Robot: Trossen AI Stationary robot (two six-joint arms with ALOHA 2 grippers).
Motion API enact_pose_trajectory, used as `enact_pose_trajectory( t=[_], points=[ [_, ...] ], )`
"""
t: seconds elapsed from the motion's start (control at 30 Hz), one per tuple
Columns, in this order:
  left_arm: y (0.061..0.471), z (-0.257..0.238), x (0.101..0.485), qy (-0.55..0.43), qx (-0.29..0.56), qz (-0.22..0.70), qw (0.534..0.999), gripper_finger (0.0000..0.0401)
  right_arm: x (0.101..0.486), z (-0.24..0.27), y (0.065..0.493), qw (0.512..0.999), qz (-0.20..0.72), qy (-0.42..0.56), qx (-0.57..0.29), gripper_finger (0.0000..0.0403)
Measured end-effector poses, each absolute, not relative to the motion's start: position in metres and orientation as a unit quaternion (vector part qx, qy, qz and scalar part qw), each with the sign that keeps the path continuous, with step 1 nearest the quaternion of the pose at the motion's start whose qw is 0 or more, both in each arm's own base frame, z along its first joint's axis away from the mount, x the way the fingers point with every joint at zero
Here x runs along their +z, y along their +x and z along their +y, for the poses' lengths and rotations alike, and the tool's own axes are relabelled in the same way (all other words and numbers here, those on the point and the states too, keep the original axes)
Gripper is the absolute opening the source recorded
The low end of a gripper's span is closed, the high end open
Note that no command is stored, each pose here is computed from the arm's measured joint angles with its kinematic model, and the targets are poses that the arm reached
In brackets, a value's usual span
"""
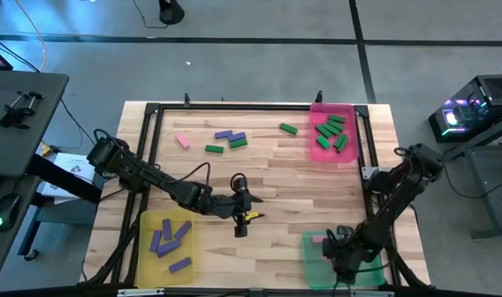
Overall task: Sort blocks
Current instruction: Put the pink block into the green bin
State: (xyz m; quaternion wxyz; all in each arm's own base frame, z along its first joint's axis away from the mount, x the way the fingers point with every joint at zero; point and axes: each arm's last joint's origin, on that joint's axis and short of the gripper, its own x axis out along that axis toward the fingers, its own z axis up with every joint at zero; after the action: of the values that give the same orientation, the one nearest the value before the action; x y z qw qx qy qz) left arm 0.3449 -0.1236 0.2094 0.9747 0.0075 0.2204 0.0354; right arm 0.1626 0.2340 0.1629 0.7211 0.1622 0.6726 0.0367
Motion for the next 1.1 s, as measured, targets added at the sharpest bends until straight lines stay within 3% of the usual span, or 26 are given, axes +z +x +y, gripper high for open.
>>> enact_pose_trajectory(
  t=[0.27,0.43,0.57,0.8,0.97,1.1],
  points=[
    [0.345,-0.124,0.209,0.009,0.035,0.223,0.974,0.0197,0.146,0.229,0.179,0.711,0.682,0.172,0.004,0.0078],
    [0.344,-0.123,0.209,0.013,0.046,0.224,0.974,0.0197,0.147,0.225,0.183,0.704,0.687,0.177,0.007,0.0141],
    [0.344,-0.123,0.208,0.013,0.047,0.224,0.973,0.0197,0.155,0.225,0.186,0.705,0.686,0.178,0.015,0.0167],
    [0.344,-0.122,0.210,-0.004,0.063,0.220,0.973,0.0197,0.190,0.230,0.187,0.704,0.694,0.149,0.004,0.0167],
    [0.337,-0.112,0.221,-0.050,0.121,0.216,0.968,0.0197,0.228,0.235,0.178,0.742,0.665,0.087,-0.005,0.0166],
    [0.326,-0.093,0.227,-0.078,0.171,0.249,0.950,0.0196,0.255,0.233,0.166,0.807,0.588,0.051,-0.021,0.0166]
  ],
)
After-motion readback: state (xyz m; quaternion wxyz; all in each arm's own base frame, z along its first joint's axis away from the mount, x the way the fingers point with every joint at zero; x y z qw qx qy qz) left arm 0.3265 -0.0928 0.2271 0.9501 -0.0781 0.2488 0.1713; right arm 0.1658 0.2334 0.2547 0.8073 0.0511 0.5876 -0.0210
